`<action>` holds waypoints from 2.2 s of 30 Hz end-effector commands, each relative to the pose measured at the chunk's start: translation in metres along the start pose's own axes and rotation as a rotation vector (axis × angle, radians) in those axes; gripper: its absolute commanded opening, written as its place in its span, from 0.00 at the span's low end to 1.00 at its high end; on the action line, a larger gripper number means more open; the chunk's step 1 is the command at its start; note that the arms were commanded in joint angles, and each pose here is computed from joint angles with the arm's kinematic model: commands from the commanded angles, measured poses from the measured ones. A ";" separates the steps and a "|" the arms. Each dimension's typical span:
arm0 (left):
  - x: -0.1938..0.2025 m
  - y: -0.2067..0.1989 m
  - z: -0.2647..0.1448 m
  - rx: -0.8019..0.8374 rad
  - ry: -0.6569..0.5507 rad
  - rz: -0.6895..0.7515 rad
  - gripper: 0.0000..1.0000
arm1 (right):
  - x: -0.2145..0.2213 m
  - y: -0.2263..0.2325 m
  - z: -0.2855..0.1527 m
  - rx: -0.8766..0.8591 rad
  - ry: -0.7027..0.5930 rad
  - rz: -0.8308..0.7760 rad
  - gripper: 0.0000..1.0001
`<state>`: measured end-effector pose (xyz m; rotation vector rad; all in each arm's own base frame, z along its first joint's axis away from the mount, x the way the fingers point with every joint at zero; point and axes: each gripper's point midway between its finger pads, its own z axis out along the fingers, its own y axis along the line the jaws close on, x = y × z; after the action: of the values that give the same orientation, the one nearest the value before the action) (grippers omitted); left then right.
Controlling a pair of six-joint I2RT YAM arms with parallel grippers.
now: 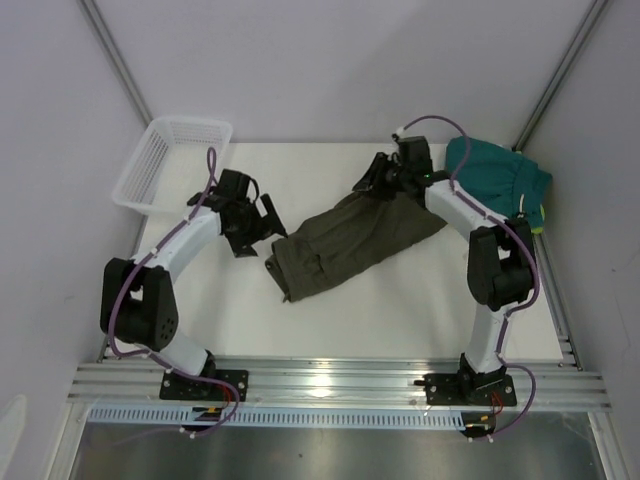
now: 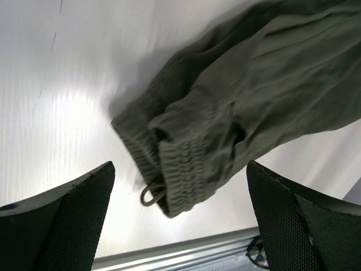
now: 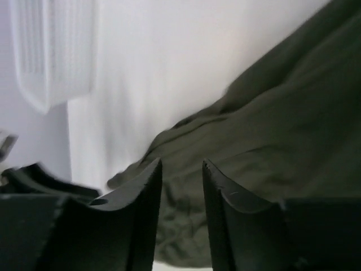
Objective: Fold and stack the shorts
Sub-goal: Fold the shorts
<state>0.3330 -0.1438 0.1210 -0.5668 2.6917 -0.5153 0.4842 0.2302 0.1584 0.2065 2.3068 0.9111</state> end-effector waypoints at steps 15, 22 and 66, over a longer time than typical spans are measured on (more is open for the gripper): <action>0.054 0.018 0.016 0.266 -0.097 -0.081 0.99 | 0.152 0.091 0.045 -0.274 0.269 -0.040 0.00; 0.069 0.043 0.026 0.196 -0.095 -0.120 0.99 | 0.187 0.106 0.039 -0.320 0.347 -0.048 0.00; 0.068 0.044 0.067 0.297 -0.152 -0.025 0.98 | 0.233 0.096 0.035 -0.275 0.448 0.013 0.00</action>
<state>0.2994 -0.1627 0.0426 -0.5461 2.3634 -0.8935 0.2969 0.4028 0.0412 -0.1025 2.6533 1.3678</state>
